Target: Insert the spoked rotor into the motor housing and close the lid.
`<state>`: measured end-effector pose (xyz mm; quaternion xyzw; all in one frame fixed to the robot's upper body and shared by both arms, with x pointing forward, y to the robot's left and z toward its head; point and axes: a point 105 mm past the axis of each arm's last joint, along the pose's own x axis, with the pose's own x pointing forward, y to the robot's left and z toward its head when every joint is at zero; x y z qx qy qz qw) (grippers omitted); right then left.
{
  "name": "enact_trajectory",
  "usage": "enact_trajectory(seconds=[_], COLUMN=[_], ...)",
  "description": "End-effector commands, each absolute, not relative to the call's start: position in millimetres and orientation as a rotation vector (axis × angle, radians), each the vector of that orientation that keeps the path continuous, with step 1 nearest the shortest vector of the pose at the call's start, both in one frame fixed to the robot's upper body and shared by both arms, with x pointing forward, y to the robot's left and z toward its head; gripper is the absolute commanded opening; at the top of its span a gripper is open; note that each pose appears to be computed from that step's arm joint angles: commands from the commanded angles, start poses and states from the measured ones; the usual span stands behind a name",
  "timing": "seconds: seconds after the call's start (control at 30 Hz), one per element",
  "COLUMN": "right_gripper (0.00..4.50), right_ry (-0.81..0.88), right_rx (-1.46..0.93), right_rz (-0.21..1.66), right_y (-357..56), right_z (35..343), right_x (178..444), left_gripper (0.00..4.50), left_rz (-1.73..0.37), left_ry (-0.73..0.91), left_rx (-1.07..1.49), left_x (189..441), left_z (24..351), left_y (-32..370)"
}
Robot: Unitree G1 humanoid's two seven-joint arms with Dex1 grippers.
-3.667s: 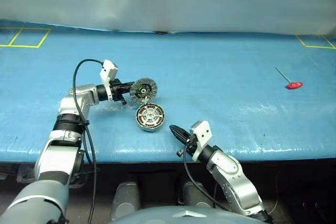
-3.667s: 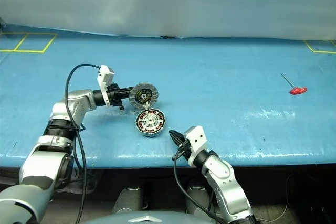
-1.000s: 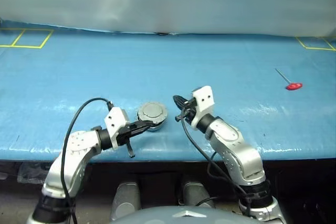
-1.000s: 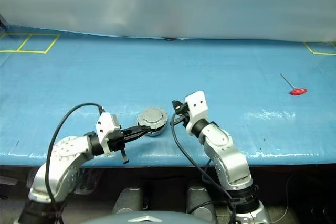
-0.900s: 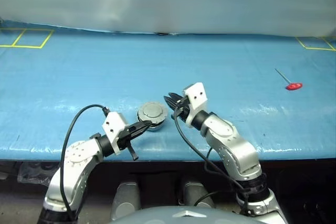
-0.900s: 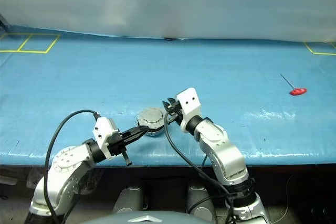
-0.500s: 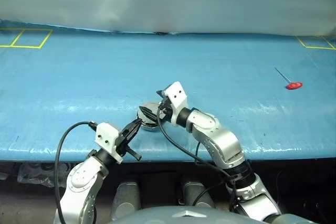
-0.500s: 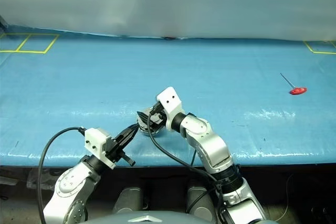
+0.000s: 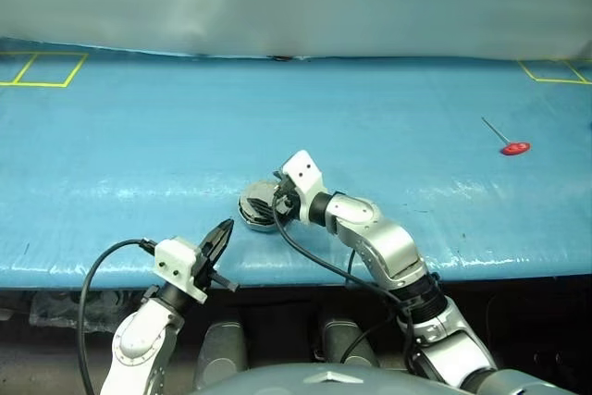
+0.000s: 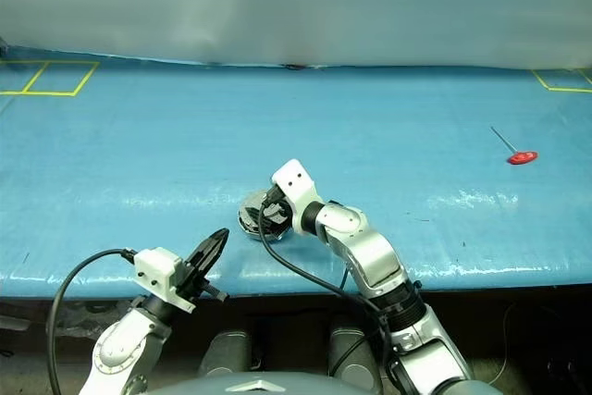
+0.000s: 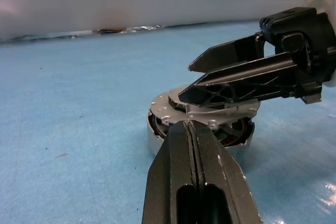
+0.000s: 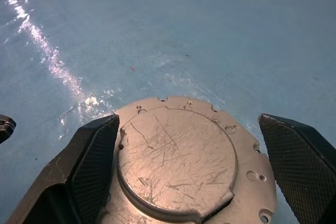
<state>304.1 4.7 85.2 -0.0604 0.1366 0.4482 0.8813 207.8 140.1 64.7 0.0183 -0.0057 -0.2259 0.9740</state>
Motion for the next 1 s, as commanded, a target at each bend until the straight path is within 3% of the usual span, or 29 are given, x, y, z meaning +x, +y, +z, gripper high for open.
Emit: enact_trajectory(seconds=[0.03,0.3,0.4,0.5,1.0], right_gripper=[4.47,4.47,3.91,3.03,3.03], right_ry=[0.283,0.298,0.287,0.267,0.224], right_rx=[-0.144,-0.165,-0.165,-0.173,-0.246], right_rz=[0.960,0.994,1.006,1.011,1.003], right_y=[11,20,24,29,33], right_z=[87,79,82,87,91], right_x=[300,290,287,285,288], left_gripper=[0.00,0.00,0.00,0.00,0.00], left_rz=[-0.435,-0.409,-0.412,-0.394,-0.402], left_ry=[-0.067,-0.051,-0.028,-0.013,-0.013], left_rx=[0.031,0.011,0.024,0.009,0.009], left_x=[208,207,206,204,204], left_z=[72,61,58,54,54], left_y=[140,142,143,147,147])
